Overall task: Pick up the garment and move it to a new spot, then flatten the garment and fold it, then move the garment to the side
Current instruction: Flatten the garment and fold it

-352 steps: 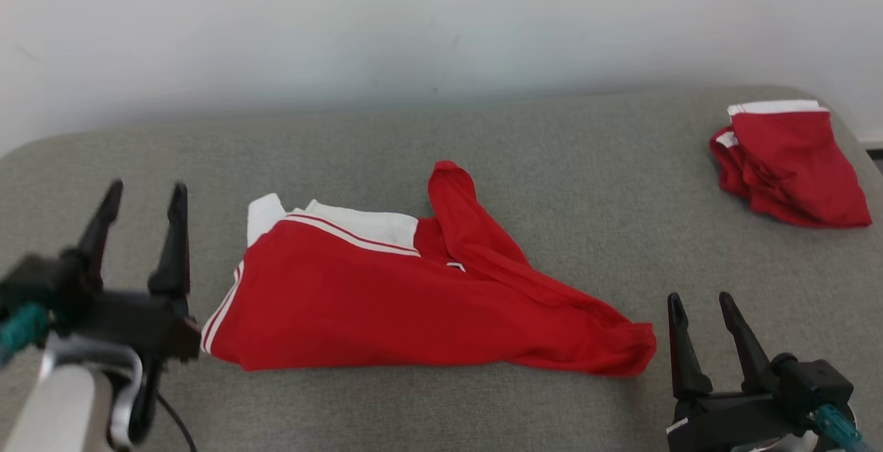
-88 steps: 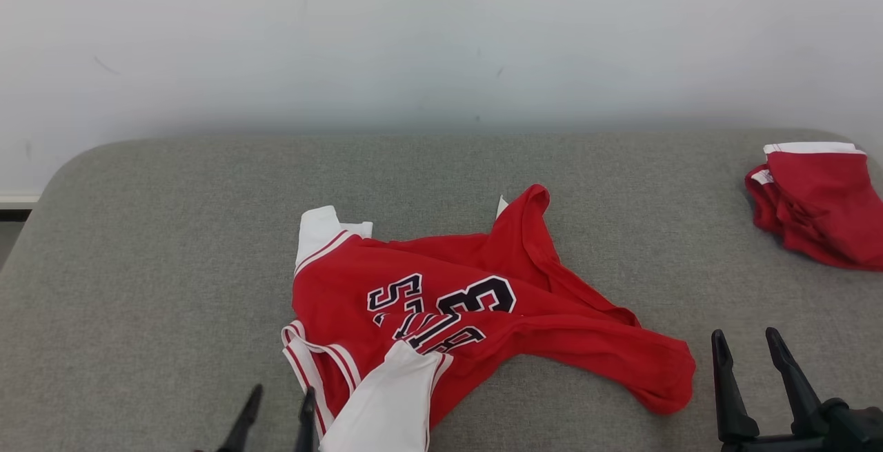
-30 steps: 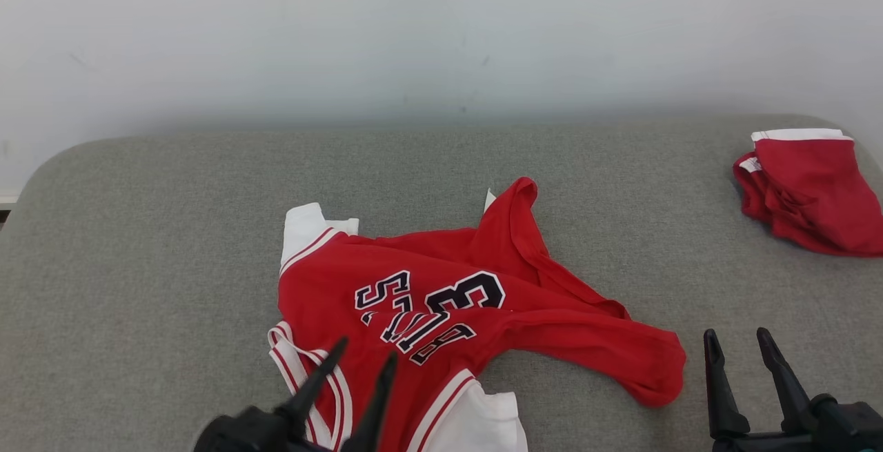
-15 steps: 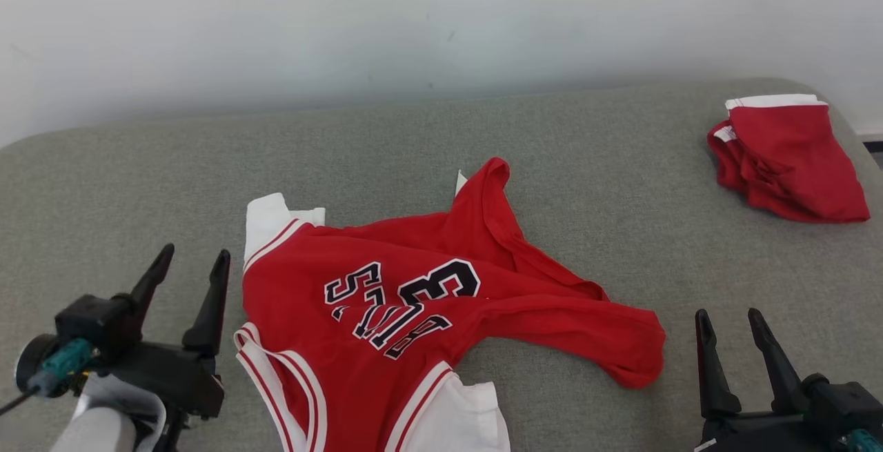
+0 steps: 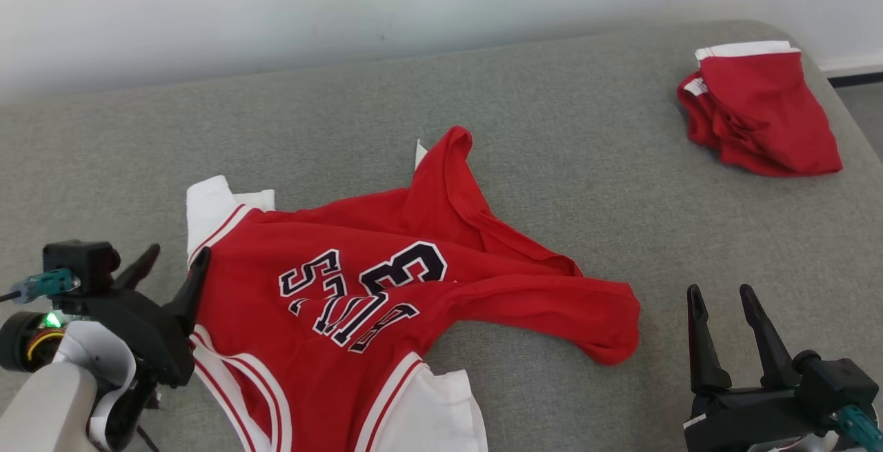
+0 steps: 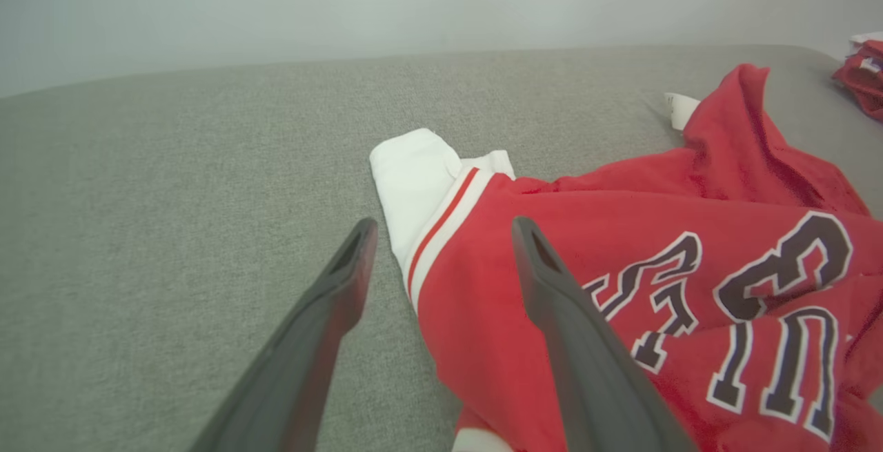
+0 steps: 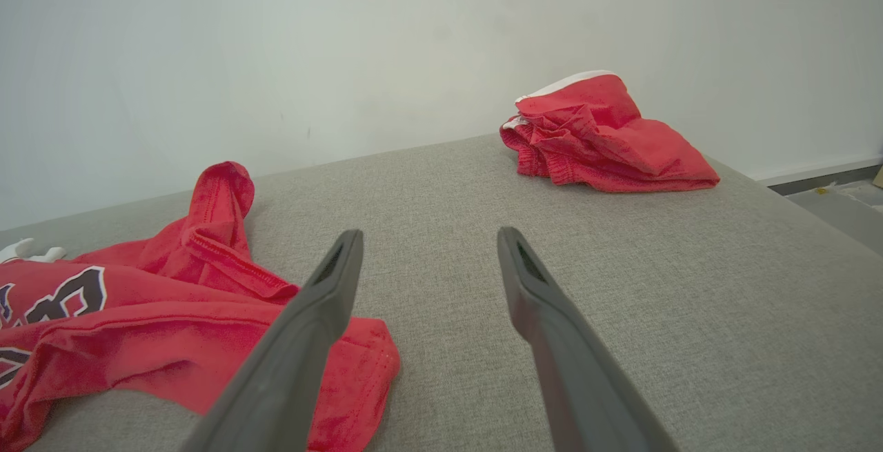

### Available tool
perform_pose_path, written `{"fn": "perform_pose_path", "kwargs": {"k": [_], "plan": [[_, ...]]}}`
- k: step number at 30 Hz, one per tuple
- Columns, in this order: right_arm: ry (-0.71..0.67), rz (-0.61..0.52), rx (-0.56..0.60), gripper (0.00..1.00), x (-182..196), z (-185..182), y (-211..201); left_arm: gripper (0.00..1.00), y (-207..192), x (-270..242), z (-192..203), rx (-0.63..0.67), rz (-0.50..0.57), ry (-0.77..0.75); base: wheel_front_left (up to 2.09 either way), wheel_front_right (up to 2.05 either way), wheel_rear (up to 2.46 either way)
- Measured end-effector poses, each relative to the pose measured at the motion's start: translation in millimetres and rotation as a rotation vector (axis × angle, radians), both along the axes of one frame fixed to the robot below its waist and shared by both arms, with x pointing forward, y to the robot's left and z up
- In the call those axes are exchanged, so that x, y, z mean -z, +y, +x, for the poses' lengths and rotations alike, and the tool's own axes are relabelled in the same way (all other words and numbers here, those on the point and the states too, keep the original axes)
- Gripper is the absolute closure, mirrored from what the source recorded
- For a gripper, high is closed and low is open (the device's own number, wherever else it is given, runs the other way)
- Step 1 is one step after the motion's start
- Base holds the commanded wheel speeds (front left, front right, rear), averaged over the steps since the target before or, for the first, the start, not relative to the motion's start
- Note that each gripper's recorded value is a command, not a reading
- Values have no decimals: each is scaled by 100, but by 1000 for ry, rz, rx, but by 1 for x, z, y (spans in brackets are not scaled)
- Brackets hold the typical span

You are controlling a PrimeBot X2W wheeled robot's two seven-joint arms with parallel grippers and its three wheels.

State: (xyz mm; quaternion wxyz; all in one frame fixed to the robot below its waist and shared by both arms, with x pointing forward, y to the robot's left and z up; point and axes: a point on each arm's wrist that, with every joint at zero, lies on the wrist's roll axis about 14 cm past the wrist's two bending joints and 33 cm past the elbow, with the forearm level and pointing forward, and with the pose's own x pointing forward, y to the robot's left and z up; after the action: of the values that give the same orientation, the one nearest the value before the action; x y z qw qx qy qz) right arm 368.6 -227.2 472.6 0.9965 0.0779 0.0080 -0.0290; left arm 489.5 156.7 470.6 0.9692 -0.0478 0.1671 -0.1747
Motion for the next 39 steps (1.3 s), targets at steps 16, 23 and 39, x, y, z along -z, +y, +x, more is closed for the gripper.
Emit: {"fn": "perform_pose_path", "kwargs": {"k": [16,23,39], "plan": [[28,-1,40,0,8,-1,-11,100,-11,66,-12,68,35,333,0,0,0],[23,-7,36,0,7,6,-11,100,-16,35,22,98,92,175,0,0,0],[38,-24,51,0,11,9,-19,0,-13,-46,107,76,218,-167,0,0,0]]}}
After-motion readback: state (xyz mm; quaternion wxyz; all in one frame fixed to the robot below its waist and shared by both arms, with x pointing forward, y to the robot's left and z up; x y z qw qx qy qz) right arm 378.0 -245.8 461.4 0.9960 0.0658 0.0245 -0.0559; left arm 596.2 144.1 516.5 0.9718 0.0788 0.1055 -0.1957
